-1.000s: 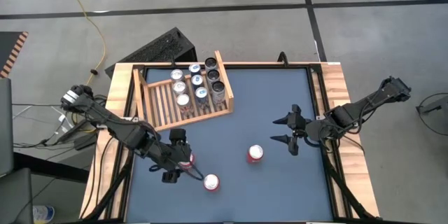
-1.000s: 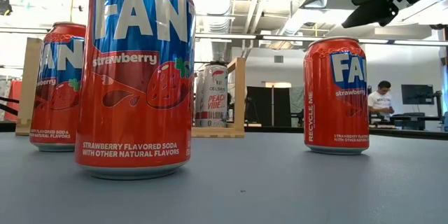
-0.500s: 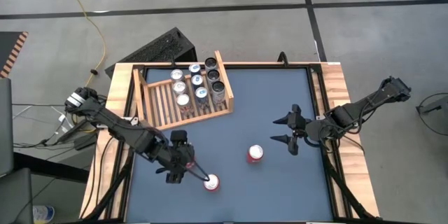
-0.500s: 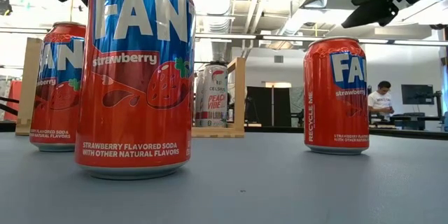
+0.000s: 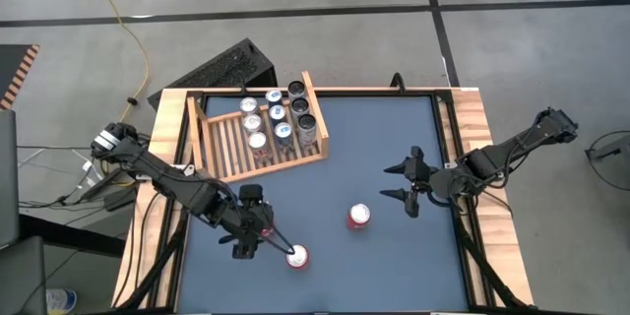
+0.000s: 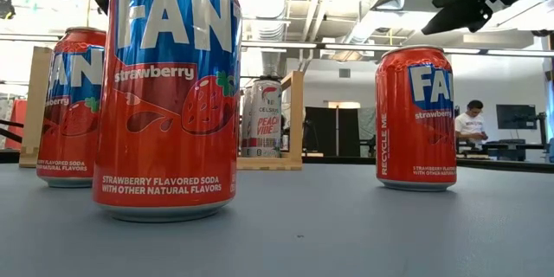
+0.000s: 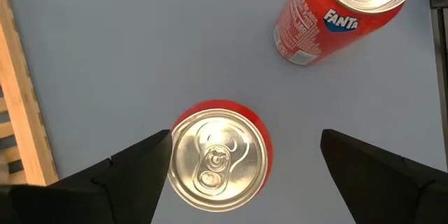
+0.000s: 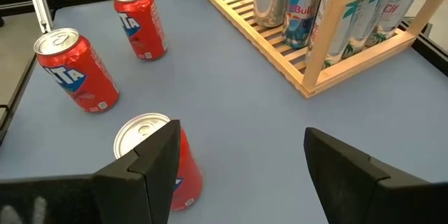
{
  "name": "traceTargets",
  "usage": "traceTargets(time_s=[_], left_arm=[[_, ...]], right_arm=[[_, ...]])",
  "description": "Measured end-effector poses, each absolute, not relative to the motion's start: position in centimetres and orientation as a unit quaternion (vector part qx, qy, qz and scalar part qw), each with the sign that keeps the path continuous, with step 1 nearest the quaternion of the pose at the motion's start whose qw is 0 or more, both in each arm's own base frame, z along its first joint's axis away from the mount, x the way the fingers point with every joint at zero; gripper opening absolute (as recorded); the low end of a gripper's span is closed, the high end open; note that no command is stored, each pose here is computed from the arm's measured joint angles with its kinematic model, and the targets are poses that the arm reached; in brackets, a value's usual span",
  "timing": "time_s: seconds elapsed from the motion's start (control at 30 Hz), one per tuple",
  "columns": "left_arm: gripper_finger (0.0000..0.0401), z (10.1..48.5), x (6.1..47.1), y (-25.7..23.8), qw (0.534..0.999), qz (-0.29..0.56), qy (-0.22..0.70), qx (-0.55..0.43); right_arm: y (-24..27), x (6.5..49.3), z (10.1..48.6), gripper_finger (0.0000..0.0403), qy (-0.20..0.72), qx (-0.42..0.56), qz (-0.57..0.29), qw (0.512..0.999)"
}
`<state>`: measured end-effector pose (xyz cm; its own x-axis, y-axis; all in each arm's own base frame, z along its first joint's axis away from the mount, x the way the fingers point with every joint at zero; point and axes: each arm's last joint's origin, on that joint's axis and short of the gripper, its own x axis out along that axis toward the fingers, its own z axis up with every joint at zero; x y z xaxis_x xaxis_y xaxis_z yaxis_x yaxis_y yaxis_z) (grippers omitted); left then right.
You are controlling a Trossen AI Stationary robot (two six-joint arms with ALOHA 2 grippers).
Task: Place canned beverage on shelf
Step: Put the top left red soda can on the shelf
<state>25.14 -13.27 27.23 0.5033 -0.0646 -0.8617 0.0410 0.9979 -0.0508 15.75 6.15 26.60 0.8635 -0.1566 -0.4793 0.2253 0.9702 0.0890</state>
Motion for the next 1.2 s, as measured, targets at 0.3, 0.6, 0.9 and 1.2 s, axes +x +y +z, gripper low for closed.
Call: traceTargets(time_s=[0.3, 0.6, 0.9, 1.2], left_arm=[[0.0353, 27.1, 25.1, -13.3, 0.867, -0.030, 0.498, -0.013], [0.0353, 25.1, 24.8, -12.2, 0.852, 0.000, 0.523, -0.010], [0.0331, 25.1, 24.8, -12.2, 0.851, -0.019, 0.524, 0.018], [0.0257, 25.2, 25.0, -12.1, 0.853, -0.028, 0.521, 0.025]], right_arm=[[6.1, 15.7, 26.6, 0.0276, 0.241, 0.071, -0.100, 0.963], [6.1, 15.7, 26.6, 0.0276, 0.241, 0.071, -0.100, 0.963], [6.1, 15.7, 26.6, 0.0276, 0.242, 0.070, -0.100, 0.963], [6.1, 15.7, 26.6, 0.0276, 0.242, 0.068, -0.100, 0.963]])
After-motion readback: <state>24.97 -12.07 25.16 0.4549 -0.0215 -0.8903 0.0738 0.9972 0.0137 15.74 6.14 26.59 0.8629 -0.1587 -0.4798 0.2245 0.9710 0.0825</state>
